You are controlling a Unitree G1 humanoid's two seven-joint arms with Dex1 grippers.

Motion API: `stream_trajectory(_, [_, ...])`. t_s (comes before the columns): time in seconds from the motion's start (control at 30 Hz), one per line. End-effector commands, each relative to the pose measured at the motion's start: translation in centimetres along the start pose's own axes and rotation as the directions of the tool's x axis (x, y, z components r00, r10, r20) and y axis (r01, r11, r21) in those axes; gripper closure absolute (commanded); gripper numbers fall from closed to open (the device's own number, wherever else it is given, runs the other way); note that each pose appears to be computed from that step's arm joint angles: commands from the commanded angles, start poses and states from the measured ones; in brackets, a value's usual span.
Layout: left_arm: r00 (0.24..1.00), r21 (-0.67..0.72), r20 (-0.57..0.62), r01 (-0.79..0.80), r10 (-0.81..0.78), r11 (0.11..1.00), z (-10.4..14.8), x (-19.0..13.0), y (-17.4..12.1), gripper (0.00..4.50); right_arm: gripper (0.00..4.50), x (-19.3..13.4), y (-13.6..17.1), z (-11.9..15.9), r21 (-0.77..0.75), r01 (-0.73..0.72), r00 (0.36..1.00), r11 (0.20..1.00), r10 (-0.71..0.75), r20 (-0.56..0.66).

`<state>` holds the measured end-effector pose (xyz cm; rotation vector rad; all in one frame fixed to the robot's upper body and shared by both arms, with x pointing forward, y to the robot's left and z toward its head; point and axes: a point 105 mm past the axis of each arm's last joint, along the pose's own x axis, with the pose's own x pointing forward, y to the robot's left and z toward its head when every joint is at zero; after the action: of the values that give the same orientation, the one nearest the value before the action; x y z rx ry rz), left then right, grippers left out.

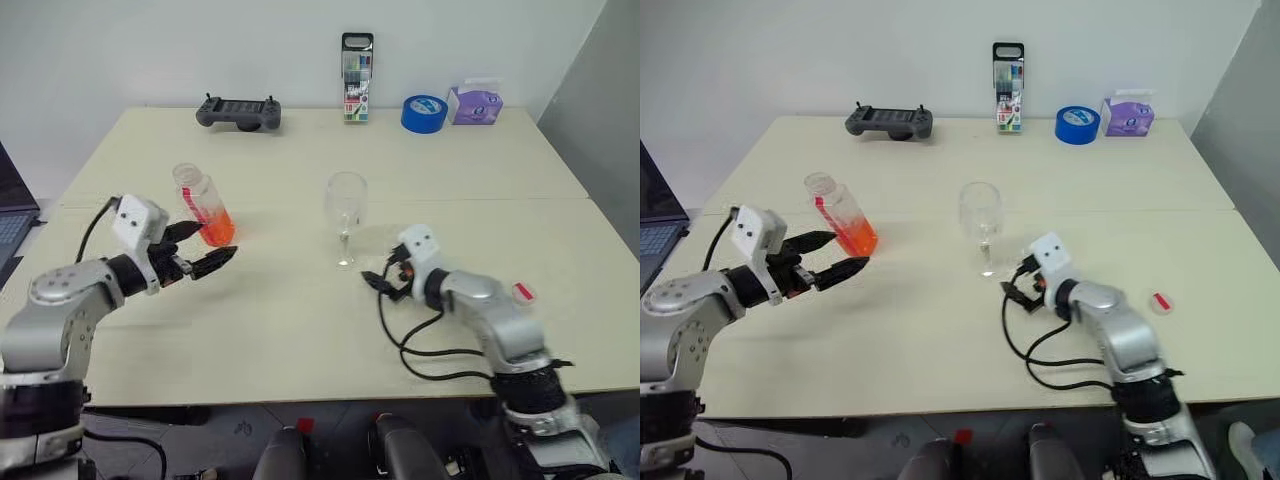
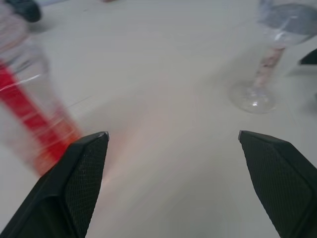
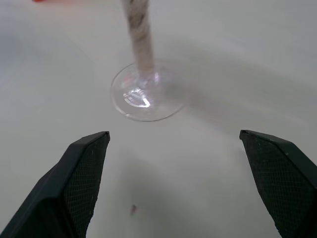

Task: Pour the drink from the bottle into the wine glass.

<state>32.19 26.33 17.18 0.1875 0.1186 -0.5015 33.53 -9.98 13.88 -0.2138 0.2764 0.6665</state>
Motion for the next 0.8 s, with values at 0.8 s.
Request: stream_trajectory(0.8, [0.928,0.033,0.205,-0.324,0.311,0.945,2.0,3.0,3.0,0.0,0.02,-7.6,1.0,19.1,-0.285,-0.329,0.899,0.9,0.391,0.197])
